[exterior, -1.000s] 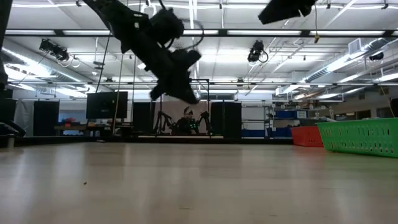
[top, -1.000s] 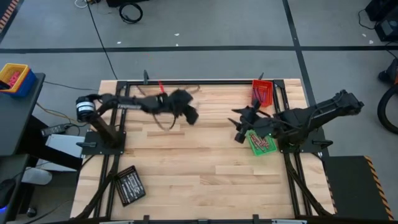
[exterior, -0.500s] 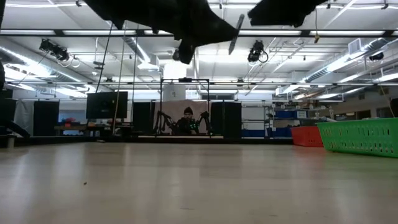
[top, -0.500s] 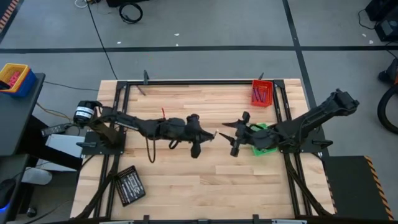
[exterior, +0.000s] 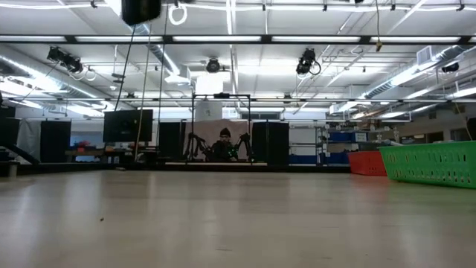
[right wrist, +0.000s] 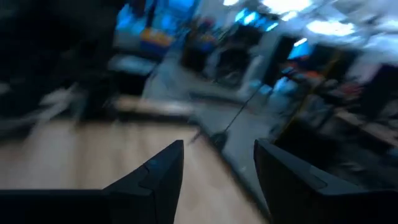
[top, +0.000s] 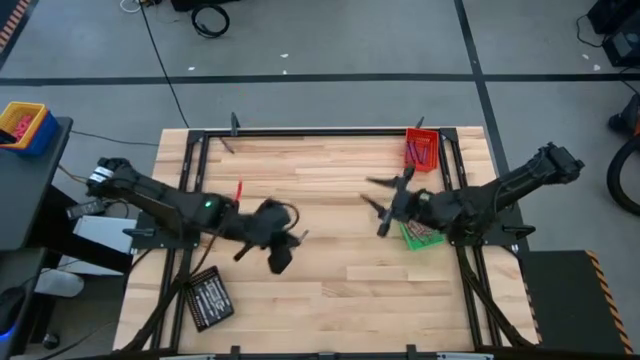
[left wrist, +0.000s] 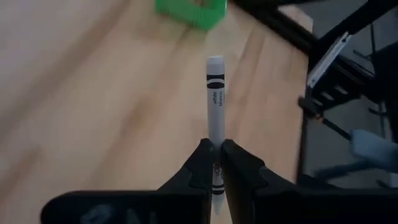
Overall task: Sort crayons
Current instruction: Put the white crayon into the black bin
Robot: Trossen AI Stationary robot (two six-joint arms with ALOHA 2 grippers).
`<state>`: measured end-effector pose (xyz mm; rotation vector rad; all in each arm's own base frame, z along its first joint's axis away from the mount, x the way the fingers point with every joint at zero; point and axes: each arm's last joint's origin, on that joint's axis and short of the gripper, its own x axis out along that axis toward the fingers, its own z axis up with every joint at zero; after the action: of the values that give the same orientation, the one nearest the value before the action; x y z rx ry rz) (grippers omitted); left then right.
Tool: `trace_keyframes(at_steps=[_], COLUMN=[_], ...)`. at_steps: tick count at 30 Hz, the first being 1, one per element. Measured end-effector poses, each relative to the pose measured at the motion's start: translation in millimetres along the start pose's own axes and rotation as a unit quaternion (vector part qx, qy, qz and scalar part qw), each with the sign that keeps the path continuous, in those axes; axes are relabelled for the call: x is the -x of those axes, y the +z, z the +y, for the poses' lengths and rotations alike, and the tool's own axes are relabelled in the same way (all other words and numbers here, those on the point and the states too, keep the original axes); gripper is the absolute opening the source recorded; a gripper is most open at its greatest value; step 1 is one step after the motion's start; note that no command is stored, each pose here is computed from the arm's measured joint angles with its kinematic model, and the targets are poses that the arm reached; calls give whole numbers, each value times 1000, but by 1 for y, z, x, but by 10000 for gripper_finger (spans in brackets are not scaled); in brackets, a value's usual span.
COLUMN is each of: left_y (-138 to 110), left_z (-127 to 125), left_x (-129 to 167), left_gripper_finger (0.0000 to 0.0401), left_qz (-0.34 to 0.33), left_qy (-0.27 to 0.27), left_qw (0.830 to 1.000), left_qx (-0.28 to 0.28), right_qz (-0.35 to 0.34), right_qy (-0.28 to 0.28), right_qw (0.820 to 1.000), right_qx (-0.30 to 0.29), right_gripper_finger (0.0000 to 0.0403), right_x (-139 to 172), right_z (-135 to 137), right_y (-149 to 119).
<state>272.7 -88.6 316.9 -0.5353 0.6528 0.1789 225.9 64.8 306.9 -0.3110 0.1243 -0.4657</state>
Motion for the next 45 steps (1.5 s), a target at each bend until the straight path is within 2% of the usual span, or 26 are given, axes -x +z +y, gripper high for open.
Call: trace_keyframes(at_steps=[3,5,7,10,13,16,19,22,26,27,32,37,39,41,45], left_y=[-12,-22,-30,-41,-58,-77,-97,-116,-137,-139,-139,-154,-162,-169,-183], left_z=[-13,-23,-33,-47,-53,-55,-59,-61,-56,-54,-39,-16,-10,-3,14], left_x=[15,20,27,38,42,47,48,48,50,51,40,17,11,6,1], left_gripper_finger=[29,29,29,29,29,29,29,29,29,30,36,36,36,36,36], left_qz=[45,68,83,97,128,167,219,270,329,340,333,369,389,391,386], left_qy=[5,-10,-23,-46,-22,23,79,141,263,285,348,376,371,372,398], left_qw=[998,994,989,978,961,929,886,841,771,759,729,684,678,680,674], left_qx=[51,84,122,181,244,330,402,447,478,477,487,505,501,497,489], right_qz=[-37,-54,-54,-60,-86,-116,-142,-158,-174,-177,-179,-174,-169,-166,-160], right_qy=[-43,-61,-65,-39,-1,21,17,3,-13,-17,-22,-18,-14,-11,-8], right_qw=[998,996,996,997,996,993,990,987,985,984,984,985,986,986,987], right_qx=[-12,-26,-14,7,11,10,6,2,-2,-3,-4,-4,-2,-1,-9], right_gripper_finger=[199,199,199,198,197,197,197,197,196,196,196,195,195,195,195], right_x=[-6,-12,-20,-34,-48,-61,-72,-80,-89,-91,-94,-94,-94,-94,-94], right_z=[-15,-24,-31,-39,-47,-55,-62,-68,-72,-72,-74,-72,-71,-70,-69], right_y=[10,13,11,4,0,-3,-5,-8,-12,-12,-14,-15,-16,-16,-17])
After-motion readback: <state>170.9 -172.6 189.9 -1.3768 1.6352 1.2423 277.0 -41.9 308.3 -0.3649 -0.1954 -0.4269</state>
